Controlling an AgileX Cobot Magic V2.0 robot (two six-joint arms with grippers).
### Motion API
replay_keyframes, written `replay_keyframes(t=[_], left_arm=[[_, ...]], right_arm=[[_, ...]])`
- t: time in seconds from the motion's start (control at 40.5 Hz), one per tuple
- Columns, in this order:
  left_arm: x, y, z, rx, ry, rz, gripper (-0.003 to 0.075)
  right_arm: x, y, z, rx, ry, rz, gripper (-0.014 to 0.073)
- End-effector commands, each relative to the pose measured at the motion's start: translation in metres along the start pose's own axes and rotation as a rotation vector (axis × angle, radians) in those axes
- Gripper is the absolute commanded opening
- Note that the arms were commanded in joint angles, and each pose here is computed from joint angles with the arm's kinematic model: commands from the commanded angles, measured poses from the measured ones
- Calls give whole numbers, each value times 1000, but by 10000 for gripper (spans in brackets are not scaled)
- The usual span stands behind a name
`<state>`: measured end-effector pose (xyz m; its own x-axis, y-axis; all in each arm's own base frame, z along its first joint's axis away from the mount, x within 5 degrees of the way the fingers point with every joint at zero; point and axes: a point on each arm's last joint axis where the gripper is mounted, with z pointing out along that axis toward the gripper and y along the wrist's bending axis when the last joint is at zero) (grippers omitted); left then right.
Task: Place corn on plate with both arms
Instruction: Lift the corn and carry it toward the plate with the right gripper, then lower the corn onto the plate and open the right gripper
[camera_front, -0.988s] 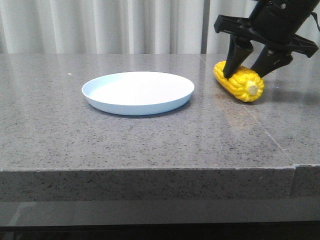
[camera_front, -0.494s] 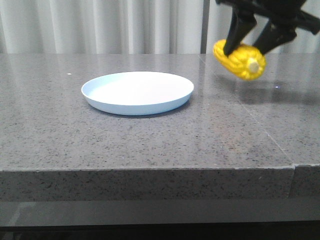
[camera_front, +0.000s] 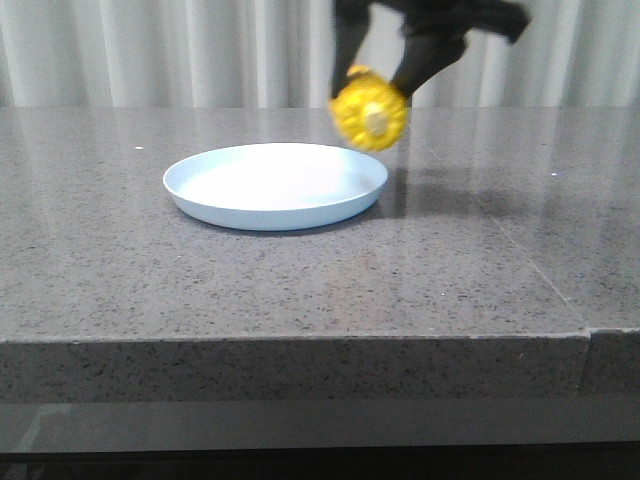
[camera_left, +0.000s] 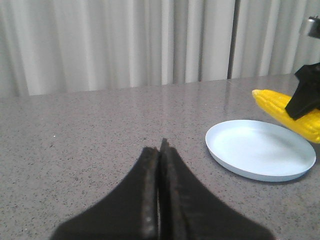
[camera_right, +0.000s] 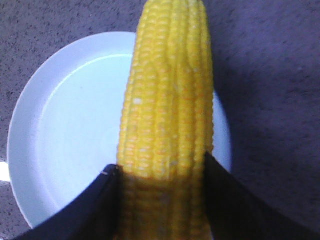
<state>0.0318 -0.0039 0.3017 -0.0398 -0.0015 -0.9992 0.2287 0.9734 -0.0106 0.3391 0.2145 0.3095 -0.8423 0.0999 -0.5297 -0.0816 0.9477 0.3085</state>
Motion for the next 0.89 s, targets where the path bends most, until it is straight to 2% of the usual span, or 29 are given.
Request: replay_keyframes(t=[0.0, 0.173, 0.272, 0.346, 0.469, 0.544, 0.593, 0.791, 0.865], left_arm=[[-14, -1, -2, 16, -90, -8, -20], [-14, -1, -2, 16, -90, -8, -20], [-14, -1, -2, 16, -90, -8, -20], [-14, -1, -2, 16, -90, -8, -20], [-14, -1, -2, 16, -90, -8, -20], [-14, -1, -2, 16, -90, -8, -20], [-14, -1, -2, 16, -90, -8, -20], [-14, -1, -2, 16, -90, -8, -20], [-14, -1, -2, 16, -90, -8, -20]], right_arm=[[-12, 21, -12, -77, -111, 7, 71], [-6, 28, 9, -76, -77, 18, 78], [-4, 27, 15, -67, -59, 21, 133], [-4, 28, 15, -71, -59, 25, 223], [-6, 29, 9, -92, -83, 28, 461], [-8, 30, 1, -103, -99, 28, 552], [-10, 30, -7, -111, -116, 24, 582], [-20, 25, -50, -132, -200, 0, 573], [-23, 19, -61, -122, -207, 8, 492]])
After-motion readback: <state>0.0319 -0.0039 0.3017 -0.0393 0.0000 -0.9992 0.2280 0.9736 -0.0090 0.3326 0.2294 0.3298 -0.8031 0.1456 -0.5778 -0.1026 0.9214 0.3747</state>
